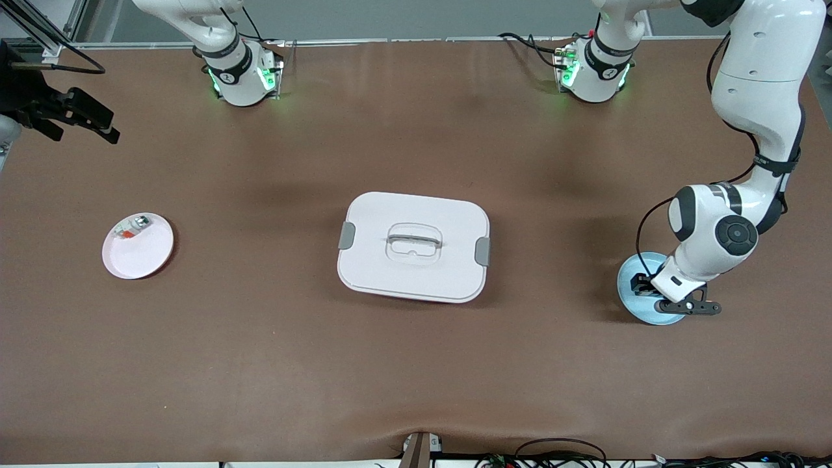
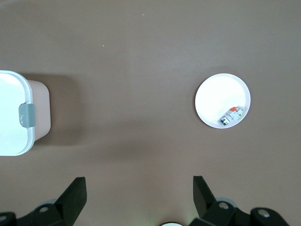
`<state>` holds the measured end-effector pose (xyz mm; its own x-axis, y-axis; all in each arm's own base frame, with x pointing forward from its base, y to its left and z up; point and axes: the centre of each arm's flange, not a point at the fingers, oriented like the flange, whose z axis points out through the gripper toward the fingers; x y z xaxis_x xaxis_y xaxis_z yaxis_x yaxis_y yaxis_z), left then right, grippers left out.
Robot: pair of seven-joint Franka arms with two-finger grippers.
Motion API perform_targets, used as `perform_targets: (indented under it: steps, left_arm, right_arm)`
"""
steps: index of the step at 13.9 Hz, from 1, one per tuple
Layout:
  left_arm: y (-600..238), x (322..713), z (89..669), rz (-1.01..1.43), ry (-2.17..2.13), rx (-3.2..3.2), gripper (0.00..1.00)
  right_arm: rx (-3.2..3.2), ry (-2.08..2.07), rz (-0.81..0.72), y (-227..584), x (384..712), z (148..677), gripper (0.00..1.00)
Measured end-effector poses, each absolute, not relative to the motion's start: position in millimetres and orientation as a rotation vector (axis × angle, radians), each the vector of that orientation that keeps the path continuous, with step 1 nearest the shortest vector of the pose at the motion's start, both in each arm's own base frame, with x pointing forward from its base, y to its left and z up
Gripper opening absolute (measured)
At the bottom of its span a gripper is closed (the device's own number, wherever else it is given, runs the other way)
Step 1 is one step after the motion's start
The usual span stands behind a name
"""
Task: Transfer orange switch to right arm and place
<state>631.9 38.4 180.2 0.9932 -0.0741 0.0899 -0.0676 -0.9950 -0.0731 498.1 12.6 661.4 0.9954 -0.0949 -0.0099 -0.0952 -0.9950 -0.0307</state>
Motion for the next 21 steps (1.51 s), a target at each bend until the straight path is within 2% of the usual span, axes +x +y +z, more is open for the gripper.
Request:
perform_targets:
  steps: [8, 15, 21]
  left_arm:
    - [42, 638, 205, -0.14, 0.093, -3.06, 0.72]
    - [40, 628, 311, -0.011, 0.072, -3.042, 0.72]
    - [2, 635, 406, 0.175, 0.016, -3.093, 0.72]
  right_arm:
    - [-3.108, 0.148, 0.037, 11, 497, 660, 1.0]
    - [-3.107, 0.153, 0.037, 9, 497, 660, 1.0]
    - [-3.105, 0.168, 0.0, 4, 497, 670, 1.0]
